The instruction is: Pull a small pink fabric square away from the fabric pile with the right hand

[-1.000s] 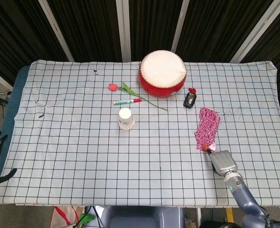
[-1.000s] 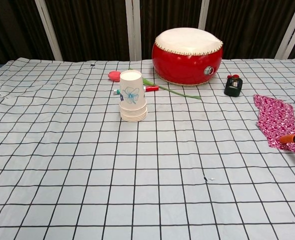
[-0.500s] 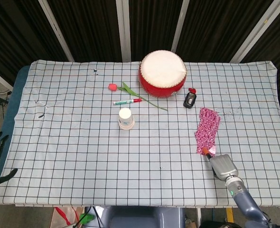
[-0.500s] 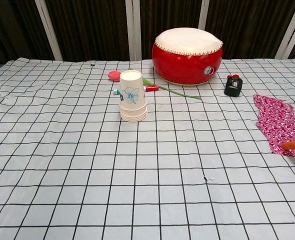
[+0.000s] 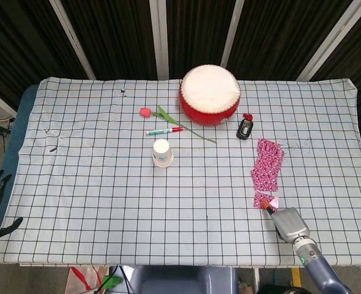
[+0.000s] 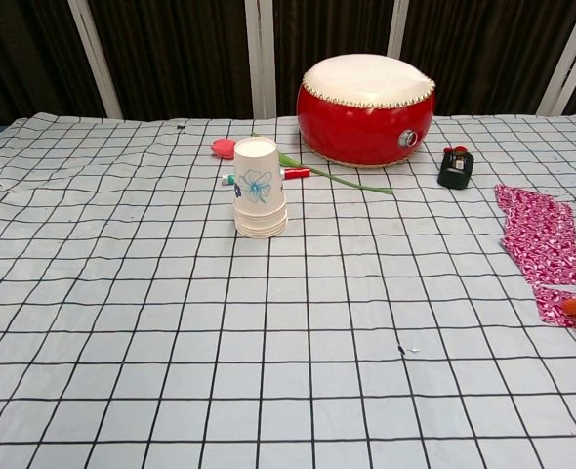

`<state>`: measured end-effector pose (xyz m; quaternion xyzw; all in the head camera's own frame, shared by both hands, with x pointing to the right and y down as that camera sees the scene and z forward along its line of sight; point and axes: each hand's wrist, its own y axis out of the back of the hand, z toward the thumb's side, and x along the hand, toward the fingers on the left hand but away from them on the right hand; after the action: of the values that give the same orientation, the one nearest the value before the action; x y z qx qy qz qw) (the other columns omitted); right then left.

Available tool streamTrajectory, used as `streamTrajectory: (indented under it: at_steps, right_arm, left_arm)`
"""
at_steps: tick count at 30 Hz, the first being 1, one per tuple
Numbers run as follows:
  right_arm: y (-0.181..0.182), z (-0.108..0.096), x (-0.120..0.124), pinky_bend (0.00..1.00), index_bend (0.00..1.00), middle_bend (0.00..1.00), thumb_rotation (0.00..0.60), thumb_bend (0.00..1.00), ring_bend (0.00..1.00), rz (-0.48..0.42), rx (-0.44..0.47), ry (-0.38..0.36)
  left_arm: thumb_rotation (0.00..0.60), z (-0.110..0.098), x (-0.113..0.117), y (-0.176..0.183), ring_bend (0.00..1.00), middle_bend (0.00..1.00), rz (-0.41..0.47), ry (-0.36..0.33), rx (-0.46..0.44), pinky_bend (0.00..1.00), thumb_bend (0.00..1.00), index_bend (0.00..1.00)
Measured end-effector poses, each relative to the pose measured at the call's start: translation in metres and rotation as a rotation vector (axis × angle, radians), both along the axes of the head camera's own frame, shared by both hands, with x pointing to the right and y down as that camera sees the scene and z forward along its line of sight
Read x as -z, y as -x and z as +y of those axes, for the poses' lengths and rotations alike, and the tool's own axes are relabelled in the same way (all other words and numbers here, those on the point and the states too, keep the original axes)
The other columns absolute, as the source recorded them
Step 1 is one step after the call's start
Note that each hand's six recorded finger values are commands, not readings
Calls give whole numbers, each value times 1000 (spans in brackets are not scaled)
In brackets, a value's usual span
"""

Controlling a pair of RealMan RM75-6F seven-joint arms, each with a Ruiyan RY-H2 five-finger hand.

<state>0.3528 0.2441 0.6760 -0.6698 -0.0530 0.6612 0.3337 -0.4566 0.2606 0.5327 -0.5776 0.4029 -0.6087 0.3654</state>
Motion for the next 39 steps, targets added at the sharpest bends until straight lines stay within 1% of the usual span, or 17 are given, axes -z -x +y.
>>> streamTrajectory:
  at_steps: [5,13,16,21,25,32,39]
  right_arm:
    - [1,4,7,719,66,850,600,783,860,-7,10,-2]
    - [8,1,13,719,66,850,600,783,860,-30,17,-28]
    - [12,-7,18,719,66,850,600,782,860,-48,9,-62]
    - [17,-27,24,719,66,850,600,783,861,-73,-19,-125]
    - [15,-34,21,719,66,850,600,783,862,-60,-37,-122]
    - [9,-44,8,719,66,850,600,783,862,-10,-62,-83]
    - [3,-52,1,719,66,850,600,783,862,25,-61,-71]
  left_arm:
    - [600,0,0,0,0,0,0,0,1,19,247,98]
    - [600,0,1,1,0,0,0,-1,3,19,247,98]
    - [600,0,0,1,0,0,0,0,3,19,247,98]
    - [600,0,1,1,0,0,-1,-2,5,20,247,98]
    - [600,0,0,1,0,0,-2,0,3,20,247,98]
    - [600,0,-1,1,0,0,-5,4,5,19,247,98]
    - [600,1,-1,0,0,0,-9,3,5,20,247,98]
